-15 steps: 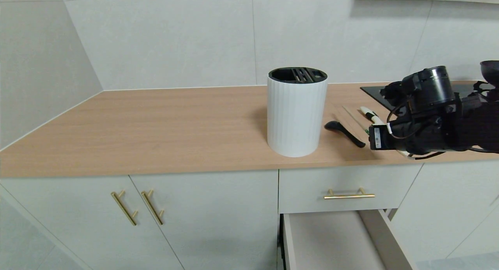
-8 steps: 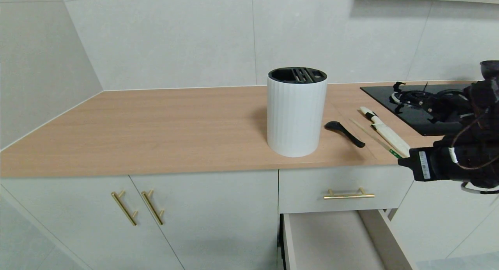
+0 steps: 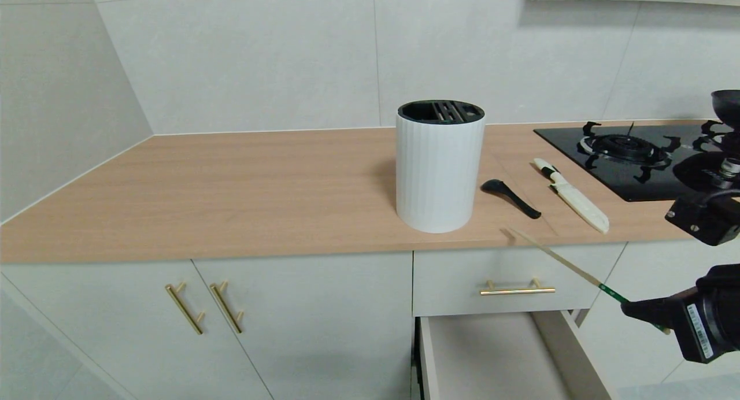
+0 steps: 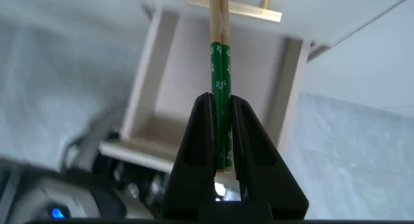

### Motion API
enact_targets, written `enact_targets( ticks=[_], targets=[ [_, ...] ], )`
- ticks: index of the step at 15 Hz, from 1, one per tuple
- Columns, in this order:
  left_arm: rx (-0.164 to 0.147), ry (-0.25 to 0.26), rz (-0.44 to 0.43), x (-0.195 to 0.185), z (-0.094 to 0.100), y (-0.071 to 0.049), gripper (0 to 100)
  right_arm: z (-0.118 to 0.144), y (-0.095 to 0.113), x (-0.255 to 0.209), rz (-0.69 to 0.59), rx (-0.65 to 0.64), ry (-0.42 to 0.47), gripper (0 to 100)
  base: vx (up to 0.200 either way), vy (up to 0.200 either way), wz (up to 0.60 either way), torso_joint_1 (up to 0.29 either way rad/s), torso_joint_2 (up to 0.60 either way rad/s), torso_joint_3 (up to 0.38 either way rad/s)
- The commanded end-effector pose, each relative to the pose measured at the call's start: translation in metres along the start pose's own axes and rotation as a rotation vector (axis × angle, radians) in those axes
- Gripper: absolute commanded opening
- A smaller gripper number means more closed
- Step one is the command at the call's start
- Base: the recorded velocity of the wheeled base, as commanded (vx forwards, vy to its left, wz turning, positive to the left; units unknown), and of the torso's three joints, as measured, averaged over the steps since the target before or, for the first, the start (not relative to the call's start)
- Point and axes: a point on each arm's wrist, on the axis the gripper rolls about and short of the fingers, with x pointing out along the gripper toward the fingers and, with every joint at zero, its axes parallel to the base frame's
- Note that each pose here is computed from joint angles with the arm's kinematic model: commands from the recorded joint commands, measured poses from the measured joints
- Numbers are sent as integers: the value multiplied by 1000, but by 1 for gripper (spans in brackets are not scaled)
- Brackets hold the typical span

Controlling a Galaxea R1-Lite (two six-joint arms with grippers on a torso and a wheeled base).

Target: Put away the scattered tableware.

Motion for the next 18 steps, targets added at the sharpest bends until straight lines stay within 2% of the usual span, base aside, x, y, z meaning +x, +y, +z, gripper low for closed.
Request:
enact_targets(
  ticks=[1,6,13,18],
  targets=[
    [-1,0,1,0,0,0,100,-6,5,2,26,-28,23,0,0,0,0,0,0,0],
    [-1,0,1,0,0,0,100,-20,19,15,76,-100,108,0,0,0,0,0,0,0],
    [-1,0,1,0,0,0,100,-23,22,30,70,-113,171,0,0,0,0,0,0,0],
    [-1,0,1,0,0,0,100,-25,23,34,66,-116,192,0,0,0,0,-136,338,203]
  ],
)
